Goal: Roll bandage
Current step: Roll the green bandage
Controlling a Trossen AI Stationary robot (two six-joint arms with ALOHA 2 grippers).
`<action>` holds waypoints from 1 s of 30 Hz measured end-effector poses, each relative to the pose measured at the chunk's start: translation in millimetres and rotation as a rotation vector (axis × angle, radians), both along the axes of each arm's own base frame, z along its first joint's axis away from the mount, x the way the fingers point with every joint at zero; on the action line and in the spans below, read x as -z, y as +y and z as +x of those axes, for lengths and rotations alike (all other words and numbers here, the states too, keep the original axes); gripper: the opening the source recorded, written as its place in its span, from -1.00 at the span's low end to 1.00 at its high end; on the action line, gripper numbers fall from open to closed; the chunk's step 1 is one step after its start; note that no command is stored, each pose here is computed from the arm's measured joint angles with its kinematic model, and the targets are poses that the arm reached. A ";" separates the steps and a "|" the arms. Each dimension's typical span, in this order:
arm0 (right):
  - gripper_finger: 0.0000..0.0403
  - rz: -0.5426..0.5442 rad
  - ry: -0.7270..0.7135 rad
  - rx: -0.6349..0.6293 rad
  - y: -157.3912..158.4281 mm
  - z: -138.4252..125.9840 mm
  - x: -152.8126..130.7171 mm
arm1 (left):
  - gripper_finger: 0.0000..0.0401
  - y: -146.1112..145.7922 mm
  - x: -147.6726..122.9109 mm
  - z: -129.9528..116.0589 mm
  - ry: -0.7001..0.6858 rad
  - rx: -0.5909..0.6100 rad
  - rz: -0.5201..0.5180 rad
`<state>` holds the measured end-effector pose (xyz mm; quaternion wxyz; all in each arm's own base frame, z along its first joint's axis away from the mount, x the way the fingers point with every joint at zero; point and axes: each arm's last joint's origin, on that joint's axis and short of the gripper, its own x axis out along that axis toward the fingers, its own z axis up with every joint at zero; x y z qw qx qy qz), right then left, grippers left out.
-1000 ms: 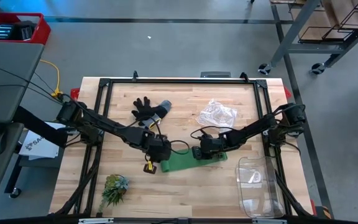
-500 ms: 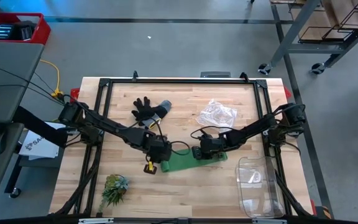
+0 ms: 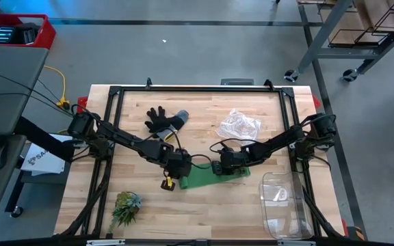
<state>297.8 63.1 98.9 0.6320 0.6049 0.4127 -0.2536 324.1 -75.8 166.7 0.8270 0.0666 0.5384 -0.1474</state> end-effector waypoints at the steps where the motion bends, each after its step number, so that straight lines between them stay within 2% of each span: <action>1: -1.00 0.000 0.000 0.000 0.0 0.0 0.0 | -1.00 -0.3 -0.3 0.7 -0.011 0.011 0.003; 11: -1.00 0.001 -0.003 0.000 0.0 0.2 0.0 | -1.00 -2.0 11.1 11.7 -0.060 0.034 0.001; 17: -1.00 0.001 -0.004 0.000 0.1 0.3 -0.1 | -1.00 -4.1 6.7 20.7 -0.160 0.054 0.000; 23: -1.00 0.001 -0.005 0.000 0.1 0.4 -0.2 | -1.00 -3.2 -2.0 25.7 -0.249 0.109 0.101; 26: -1.00 0.001 -0.005 0.000 0.1 0.4 -0.2 | -1.00 -0.3 -18.6 21.1 -0.230 0.072 0.152; 30: -1.00 0.001 -0.006 -0.001 0.1 0.5 -0.2 | -1.00 3.6 -19.6 -4.4 -0.085 0.041 0.089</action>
